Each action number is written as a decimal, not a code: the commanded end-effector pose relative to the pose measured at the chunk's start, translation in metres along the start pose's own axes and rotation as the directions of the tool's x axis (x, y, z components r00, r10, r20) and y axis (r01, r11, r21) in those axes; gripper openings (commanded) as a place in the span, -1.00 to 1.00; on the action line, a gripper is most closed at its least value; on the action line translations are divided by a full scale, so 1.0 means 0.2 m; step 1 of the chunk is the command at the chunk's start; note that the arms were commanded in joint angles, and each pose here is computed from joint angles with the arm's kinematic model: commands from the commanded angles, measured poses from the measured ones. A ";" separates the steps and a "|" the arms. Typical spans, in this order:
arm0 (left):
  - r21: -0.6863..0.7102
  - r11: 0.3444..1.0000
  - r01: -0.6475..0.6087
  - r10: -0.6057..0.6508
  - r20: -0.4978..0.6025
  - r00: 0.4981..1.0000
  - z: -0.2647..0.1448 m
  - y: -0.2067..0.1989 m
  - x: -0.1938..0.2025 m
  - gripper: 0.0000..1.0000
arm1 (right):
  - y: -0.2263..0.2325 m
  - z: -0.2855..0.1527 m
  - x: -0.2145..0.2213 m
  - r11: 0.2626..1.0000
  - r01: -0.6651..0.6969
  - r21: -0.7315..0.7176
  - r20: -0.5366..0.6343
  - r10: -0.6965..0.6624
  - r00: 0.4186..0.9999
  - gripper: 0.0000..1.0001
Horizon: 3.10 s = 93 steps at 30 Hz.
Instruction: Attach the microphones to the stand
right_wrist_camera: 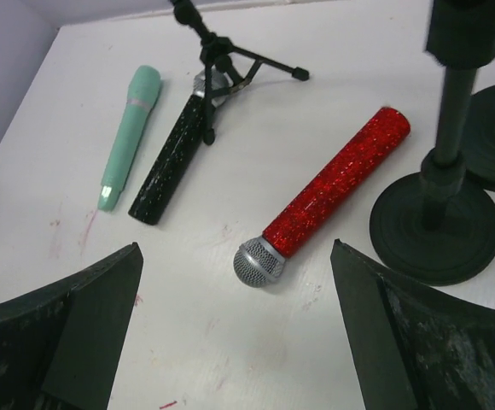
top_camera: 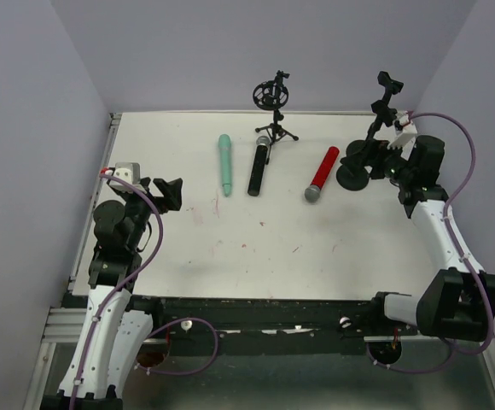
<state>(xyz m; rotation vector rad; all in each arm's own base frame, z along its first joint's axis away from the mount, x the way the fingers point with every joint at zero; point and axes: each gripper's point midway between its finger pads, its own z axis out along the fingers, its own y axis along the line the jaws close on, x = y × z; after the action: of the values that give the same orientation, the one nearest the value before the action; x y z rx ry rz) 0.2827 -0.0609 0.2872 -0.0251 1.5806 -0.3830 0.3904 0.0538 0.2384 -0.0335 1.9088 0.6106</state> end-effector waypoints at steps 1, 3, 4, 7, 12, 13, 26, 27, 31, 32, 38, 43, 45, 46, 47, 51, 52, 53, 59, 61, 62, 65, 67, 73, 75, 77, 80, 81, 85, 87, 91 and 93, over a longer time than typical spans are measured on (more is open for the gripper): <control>0.054 0.999 0.003 -0.005 0.040 0.999 -0.01 -0.07 -0.09 0.97 | 0.18 -0.05 0.14 0.939 0.191 -0.288 -0.019 -0.205 0.979 0.99; 0.057 0.998 0.003 -0.005 0.037 0.999 0.00 -0.07 -0.08 0.97 | 0.20 -0.08 0.21 0.903 0.244 -0.354 -0.040 -0.275 0.961 0.99; 0.058 0.998 0.003 -0.005 0.036 0.999 0.00 -0.07 -0.08 0.97 | 0.21 -0.09 0.23 0.889 0.260 -0.376 -0.052 -0.301 0.952 0.99; 0.059 0.998 0.004 -0.006 0.034 0.999 0.00 -0.07 -0.08 0.97 | 0.17 -0.09 0.22 0.894 0.293 -0.340 -0.091 -0.341 0.936 0.99; 0.067 0.998 0.001 -0.004 0.045 0.999 -0.01 -0.08 -0.10 0.97 | 0.06 -0.09 0.16 0.918 0.334 -0.216 -0.130 -0.366 0.921 0.99; 0.070 0.998 0.000 -0.004 0.047 0.999 -0.01 -0.09 -0.10 0.97 | 0.05 -0.10 0.16 0.919 0.327 -0.219 -0.133 -0.360 0.923 0.99; 0.121 0.992 -0.026 0.016 0.081 0.997 -0.07 -0.17 -0.14 0.97 | -0.25 -0.16 -0.13 0.943 0.332 0.014 -0.009 -0.332 0.943 0.99; 0.130 0.991 -0.029 0.019 0.084 0.996 -0.07 -0.18 -0.14 0.97 | -0.26 -0.14 -0.14 0.932 0.363 -0.007 -0.003 -0.363 0.932 0.99; 0.145 0.989 -0.039 0.025 0.095 0.995 -0.09 -0.20 -0.15 0.97 | -0.22 -0.04 -0.17 0.876 0.458 -0.153 0.083 -0.450 0.889 0.93; 0.147 0.988 -0.044 0.030 0.097 0.995 -0.09 -0.20 -0.15 0.97 | -0.22 -0.01 -0.17 0.875 0.455 -0.166 0.092 -0.445 0.891 0.92; 0.151 0.987 -0.052 0.035 0.111 0.993 -0.11 -0.21 -0.16 0.97 | -0.29 0.09 -0.19 0.864 0.467 -0.185 0.147 -0.446 0.883 0.81; 0.162 0.985 -0.054 0.035 0.114 0.993 -0.11 -0.22 -0.17 0.97 | -0.31 0.14 -0.16 0.875 0.440 -0.200 0.168 -0.412 0.895 0.58; 0.160 0.986 -0.053 0.036 0.112 0.993 -0.11 -0.22 -0.16 0.97 | -0.31 0.15 -0.16 0.870 0.452 -0.196 0.192 -0.418 0.888 0.51; 0.162 0.985 -0.053 0.035 0.113 0.993 -0.11 -0.22 -0.16 0.97 | -0.31 0.15 -0.16 0.869 0.455 -0.193 0.200 -0.419 0.886 0.48; 0.163 0.985 -0.054 0.035 0.114 0.993 -0.11 -0.22 -0.17 0.97 | -0.32 0.15 -0.16 0.869 0.459 -0.186 0.212 -0.421 0.882 0.45; 0.165 0.985 -0.050 0.032 0.110 0.993 -0.11 -0.22 -0.16 0.97 | -0.36 0.18 -0.17 0.874 0.461 -0.153 0.215 -0.426 0.879 0.33; 0.165 0.985 -0.049 0.031 0.111 0.993 -0.11 -0.22 -0.16 0.97 | -0.37 0.19 -0.18 0.873 0.464 -0.151 0.217 -0.429 0.877 0.30; 0.168 0.985 -0.047 0.030 0.108 0.994 -0.11 -0.22 -0.16 0.97 | -0.38 0.19 -0.18 0.873 0.465 -0.146 0.217 -0.430 0.876 0.28; 0.172 0.984 -0.046 0.028 0.106 0.994 -0.10 -0.23 -0.15 0.97 | -0.41 0.24 -0.18 0.877 0.455 -0.153 0.232 -0.416 0.879 0.13; 0.173 0.984 -0.046 0.028 0.101 0.994 -0.10 -0.23 -0.15 0.97 | -0.41 0.25 -0.19 0.878 0.452 -0.156 0.238 -0.411 0.880 0.08; 0.173 0.984 -0.045 0.028 0.098 0.995 -0.10 -0.23 -0.14 0.97 | -0.42 0.26 -0.19 0.881 0.447 -0.156 0.239 -0.406 0.882 0.07; 0.171 0.984 -0.046 0.030 0.096 0.995 -0.09 -0.22 -0.14 0.97 | -0.42 0.27 -0.19 0.880 0.447 -0.163 0.244 -0.403 0.882 -0.03; 0.177 0.983 -0.048 0.031 0.093 0.995 -0.09 -0.23 -0.14 0.97 | -0.41 0.27 -0.18 0.872 0.457 -0.174 0.250 -0.410 0.877 -0.09; 0.190 0.980 -0.051 0.035 0.087 0.996 -0.09 -0.24 -0.13 0.97 | -0.39 0.26 -0.17 0.864 0.466 -0.189 0.258 -0.415 0.873 -0.51; 0.192 0.980 -0.053 0.037 0.087 0.996 -0.09 -0.24 -0.13 0.97 | -0.38 0.24 -0.17 0.860 0.475 -0.184 0.250 -0.427 0.869 -0.66; 0.195 0.979 -0.055 0.038 0.088 0.995 -0.09 -0.24 -0.13 0.97 | -0.36 0.21 -0.18 0.852 0.493 -0.179 0.243 -0.447 0.861 -0.67; 0.197 0.979 -0.056 0.038 0.091 0.995 -0.10 -0.24 -0.13 0.97 | -0.30 0.14 -0.19 0.829 0.531 -0.174 0.240 -0.487 0.840 -0.67; 0.197 0.979 -0.056 0.039 0.092 0.995 -0.10 -0.24 -0.13 0.97 | -0.29 0.13 -0.19 0.831 0.527 -0.176 0.238 -0.484 0.842 -0.68; 0.205 0.977 -0.054 0.036 0.093 0.995 -0.11 -0.25 -0.13 0.97 | -0.25 0.08 -0.17 0.835 0.519 -0.182 0.224 -0.479 0.849 -0.68; 0.208 0.977 -0.054 0.034 0.097 0.995 -0.11 -0.26 -0.14 0.97 | -0.23 0.05 -0.15 0.836 0.516 -0.185 0.219 -0.477 0.851 -0.69; 0.211 0.976 -0.054 0.034 0.096 0.995 -0.11 -0.26 -0.13 0.97 | -0.14 -0.03 -0.04 0.807 0.531 -0.260 0.173 -0.502 0.848 -0.69; 0.214 0.975 -0.054 0.034 0.095 0.995 -0.11 -0.26 -0.13 0.97 | -0.08 -0.09 0.02 0.784 0.535 -0.316 0.158 -0.512 0.844 -0.69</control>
<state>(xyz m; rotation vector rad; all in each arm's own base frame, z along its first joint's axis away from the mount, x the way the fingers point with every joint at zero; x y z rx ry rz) 0.2561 -0.0932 0.3124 0.1239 1.4848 -0.4884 0.4159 0.0130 0.2322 -0.6067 1.6195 0.4724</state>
